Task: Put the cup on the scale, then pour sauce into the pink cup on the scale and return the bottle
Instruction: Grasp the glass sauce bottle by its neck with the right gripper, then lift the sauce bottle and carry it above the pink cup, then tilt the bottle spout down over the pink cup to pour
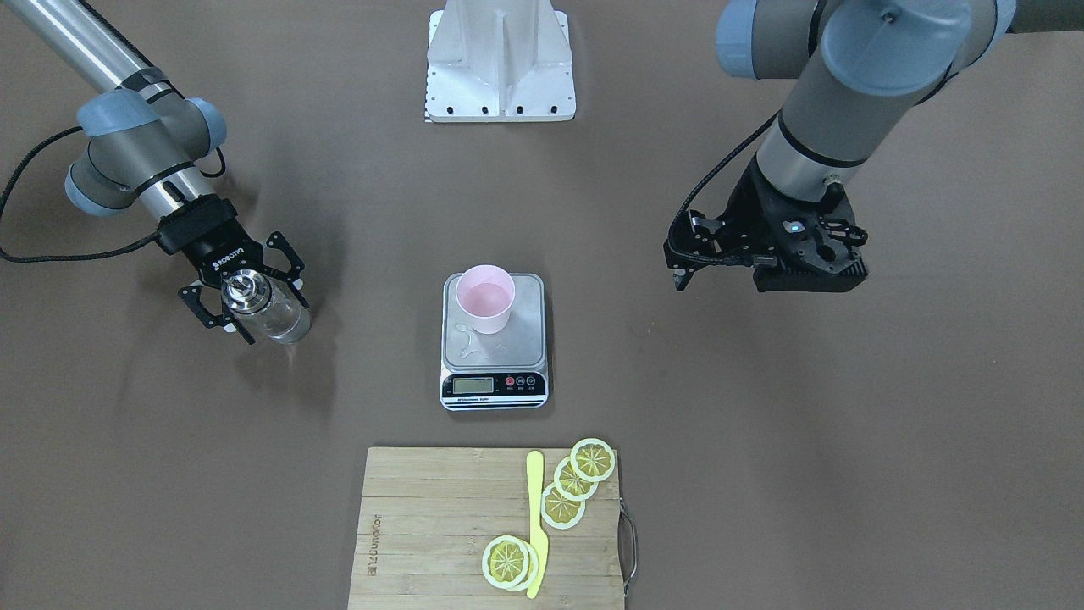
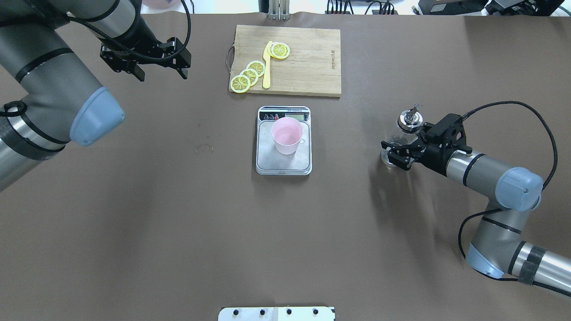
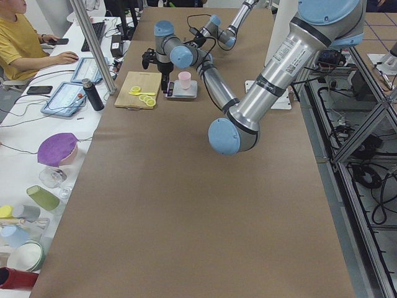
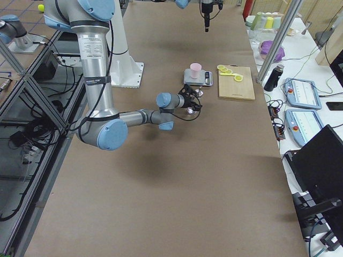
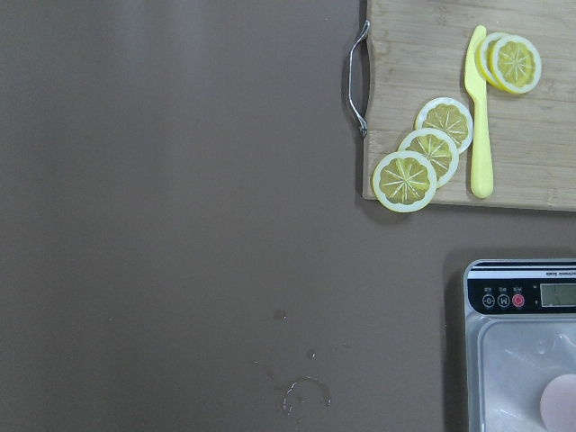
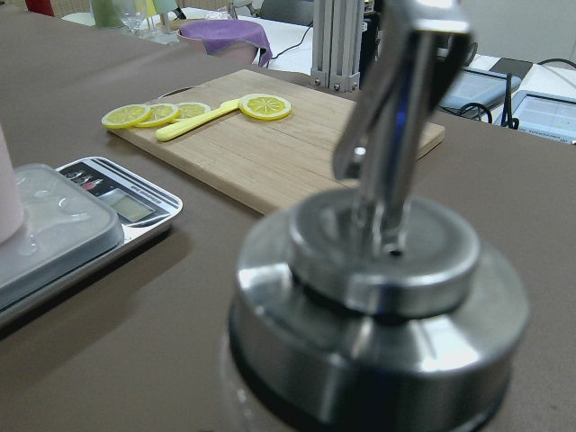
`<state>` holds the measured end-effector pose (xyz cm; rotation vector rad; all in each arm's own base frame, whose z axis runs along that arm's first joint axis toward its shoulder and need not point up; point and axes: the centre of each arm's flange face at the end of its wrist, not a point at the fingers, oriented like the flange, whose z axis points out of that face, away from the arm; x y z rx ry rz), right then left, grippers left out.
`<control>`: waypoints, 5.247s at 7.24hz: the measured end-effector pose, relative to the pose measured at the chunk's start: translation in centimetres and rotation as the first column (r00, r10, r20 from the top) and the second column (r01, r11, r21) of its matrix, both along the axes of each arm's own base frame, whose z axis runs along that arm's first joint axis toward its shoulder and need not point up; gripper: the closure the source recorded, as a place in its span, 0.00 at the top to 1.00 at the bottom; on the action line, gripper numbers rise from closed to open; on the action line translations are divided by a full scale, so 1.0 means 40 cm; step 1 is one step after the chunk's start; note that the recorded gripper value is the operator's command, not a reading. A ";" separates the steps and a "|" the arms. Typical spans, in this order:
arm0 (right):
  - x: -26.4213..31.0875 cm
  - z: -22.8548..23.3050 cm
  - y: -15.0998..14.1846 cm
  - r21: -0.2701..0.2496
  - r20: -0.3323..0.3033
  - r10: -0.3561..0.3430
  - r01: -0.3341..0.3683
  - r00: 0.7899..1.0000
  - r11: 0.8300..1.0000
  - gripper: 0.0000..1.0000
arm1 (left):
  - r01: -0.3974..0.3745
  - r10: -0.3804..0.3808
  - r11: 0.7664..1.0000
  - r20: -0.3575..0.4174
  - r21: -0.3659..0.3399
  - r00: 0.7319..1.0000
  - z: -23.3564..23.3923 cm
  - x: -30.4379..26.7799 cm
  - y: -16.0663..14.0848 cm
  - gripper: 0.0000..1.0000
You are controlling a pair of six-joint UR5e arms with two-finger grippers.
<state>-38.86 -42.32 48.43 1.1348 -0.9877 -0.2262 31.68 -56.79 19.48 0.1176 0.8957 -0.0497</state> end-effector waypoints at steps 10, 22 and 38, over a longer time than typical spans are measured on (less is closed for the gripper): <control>0.005 -0.359 -0.007 -0.035 -0.219 -0.008 0.001 0.976 0.999 0.21 | -0.116 0.115 0.986 0.017 0.123 0.993 0.149 -0.220 -0.045 0.97; -0.227 -0.673 0.001 0.133 -0.948 0.081 0.150 0.309 0.980 0.20 | -0.275 0.280 0.912 0.027 0.304 0.960 0.651 -0.607 0.052 0.97; -0.285 -0.682 -0.098 0.153 -0.988 0.149 0.221 0.034 0.963 0.19 | -0.274 0.280 0.914 0.024 0.298 0.960 0.666 -0.609 0.057 0.97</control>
